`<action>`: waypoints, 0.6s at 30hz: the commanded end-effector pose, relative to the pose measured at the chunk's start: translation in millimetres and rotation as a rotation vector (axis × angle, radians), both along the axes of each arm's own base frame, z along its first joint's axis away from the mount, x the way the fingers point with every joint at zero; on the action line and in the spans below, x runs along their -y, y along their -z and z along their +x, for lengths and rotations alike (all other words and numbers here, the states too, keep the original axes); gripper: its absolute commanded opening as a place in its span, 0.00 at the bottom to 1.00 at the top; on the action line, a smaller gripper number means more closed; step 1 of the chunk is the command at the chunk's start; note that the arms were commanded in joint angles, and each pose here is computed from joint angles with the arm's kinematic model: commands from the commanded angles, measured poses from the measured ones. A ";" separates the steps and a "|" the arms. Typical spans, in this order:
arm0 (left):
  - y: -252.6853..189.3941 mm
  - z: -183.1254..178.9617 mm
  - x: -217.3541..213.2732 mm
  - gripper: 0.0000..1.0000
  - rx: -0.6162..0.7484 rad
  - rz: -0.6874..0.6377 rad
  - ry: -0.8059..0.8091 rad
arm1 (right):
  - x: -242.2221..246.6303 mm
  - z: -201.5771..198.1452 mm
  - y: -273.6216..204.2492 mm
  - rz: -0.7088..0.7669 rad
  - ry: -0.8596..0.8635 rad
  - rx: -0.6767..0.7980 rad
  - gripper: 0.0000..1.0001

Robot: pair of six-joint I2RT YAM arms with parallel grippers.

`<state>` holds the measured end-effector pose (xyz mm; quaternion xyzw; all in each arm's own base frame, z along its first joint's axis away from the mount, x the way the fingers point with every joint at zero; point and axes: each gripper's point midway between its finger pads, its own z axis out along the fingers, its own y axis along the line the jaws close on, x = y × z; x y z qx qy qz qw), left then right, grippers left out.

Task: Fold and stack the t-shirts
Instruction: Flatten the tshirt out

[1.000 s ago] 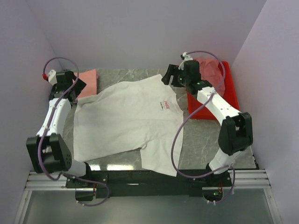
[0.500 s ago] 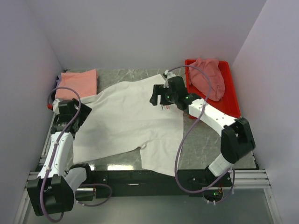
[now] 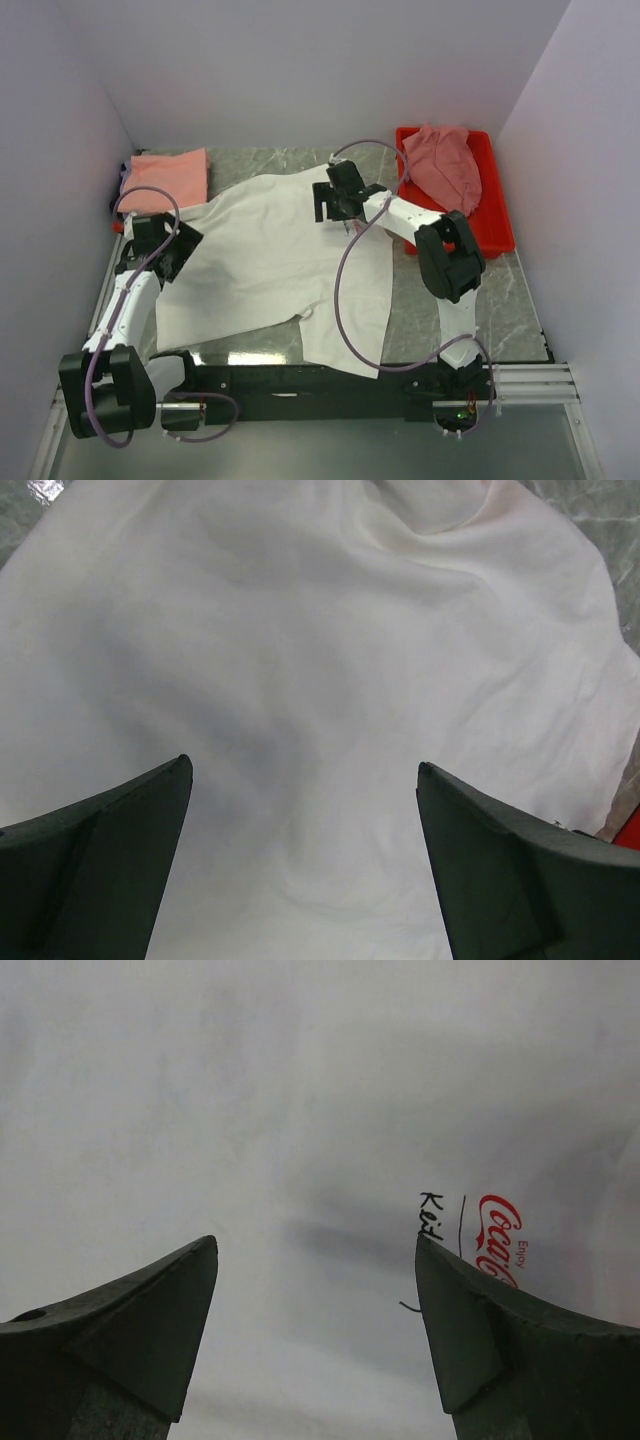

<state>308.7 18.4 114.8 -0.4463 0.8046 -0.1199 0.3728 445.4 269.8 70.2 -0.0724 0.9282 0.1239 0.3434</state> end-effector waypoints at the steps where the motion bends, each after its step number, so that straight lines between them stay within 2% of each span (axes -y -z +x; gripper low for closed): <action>1: -5.2 11.9 2.2 0.99 0.026 -0.002 0.026 | 16.2 21.1 -4.6 -0.090 0.055 0.041 0.86; 11: -16.4 25.8 3.9 1.00 0.049 -0.003 0.043 | 66.2 1.9 33.2 -0.149 0.154 -0.078 0.86; 18: -2.9 37.0 19.4 1.00 0.003 -0.001 0.079 | 86.7 -15.6 55.3 -0.142 0.185 -0.178 0.84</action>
